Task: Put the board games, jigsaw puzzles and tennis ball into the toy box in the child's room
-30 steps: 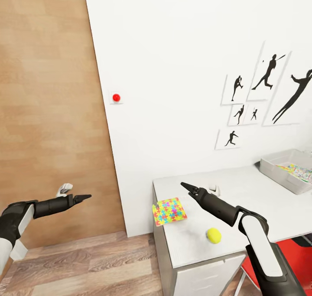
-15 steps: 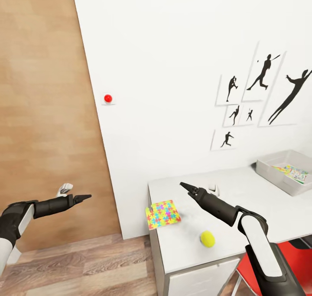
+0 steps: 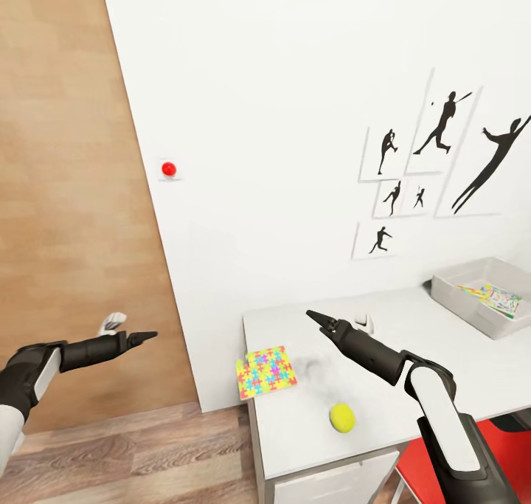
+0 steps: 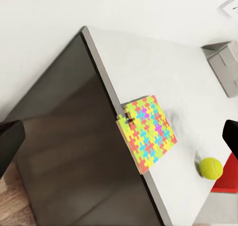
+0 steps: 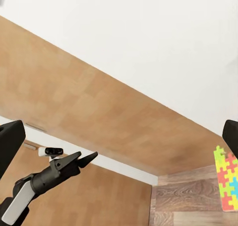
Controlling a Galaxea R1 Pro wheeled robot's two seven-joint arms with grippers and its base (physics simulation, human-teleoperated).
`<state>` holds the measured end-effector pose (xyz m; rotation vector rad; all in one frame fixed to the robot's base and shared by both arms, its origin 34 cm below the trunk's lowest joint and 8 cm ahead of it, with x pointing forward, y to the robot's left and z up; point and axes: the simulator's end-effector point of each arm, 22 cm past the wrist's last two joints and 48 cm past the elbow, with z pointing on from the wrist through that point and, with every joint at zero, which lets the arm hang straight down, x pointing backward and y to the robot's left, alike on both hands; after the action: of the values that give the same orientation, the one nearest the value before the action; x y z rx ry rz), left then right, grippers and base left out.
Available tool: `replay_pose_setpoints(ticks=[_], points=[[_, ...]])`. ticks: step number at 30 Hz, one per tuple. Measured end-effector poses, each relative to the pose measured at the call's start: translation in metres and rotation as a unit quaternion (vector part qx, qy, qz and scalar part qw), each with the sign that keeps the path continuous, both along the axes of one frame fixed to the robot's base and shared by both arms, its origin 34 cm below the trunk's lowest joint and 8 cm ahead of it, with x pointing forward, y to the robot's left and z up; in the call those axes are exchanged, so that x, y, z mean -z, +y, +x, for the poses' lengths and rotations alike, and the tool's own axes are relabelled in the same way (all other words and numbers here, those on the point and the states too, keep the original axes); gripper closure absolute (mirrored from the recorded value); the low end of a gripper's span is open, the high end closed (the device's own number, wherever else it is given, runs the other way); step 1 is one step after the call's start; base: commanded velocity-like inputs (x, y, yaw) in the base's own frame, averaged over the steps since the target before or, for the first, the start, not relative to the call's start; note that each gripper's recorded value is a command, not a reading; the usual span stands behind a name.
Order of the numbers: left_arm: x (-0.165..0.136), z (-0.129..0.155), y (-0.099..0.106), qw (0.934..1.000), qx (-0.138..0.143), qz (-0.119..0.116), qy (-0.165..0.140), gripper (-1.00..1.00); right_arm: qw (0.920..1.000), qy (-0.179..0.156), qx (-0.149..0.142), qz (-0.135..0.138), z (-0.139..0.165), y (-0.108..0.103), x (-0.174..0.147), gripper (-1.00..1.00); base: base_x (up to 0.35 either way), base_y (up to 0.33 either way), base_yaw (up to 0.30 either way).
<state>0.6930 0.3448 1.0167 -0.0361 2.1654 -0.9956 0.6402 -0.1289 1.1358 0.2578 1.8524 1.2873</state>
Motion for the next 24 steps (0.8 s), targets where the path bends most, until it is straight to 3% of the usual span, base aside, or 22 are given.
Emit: replay_pose_setpoints(ticks=[8,24], points=[[0.006,0.002,-0.015,1.0000,0.003,-0.003,0.007,-1.00,1.0000,0.000,0.001,0.000,0.000,0.000,0.001,-1.00,0.001,-0.002,0.000],[0.041,0.017,-0.010,0.9973,-0.042,0.049,0.036,-1.00,0.9999,-0.006,0.012,-0.006,0.008,-0.008,0.006,-1.00,0.000,0.000,0.000]])
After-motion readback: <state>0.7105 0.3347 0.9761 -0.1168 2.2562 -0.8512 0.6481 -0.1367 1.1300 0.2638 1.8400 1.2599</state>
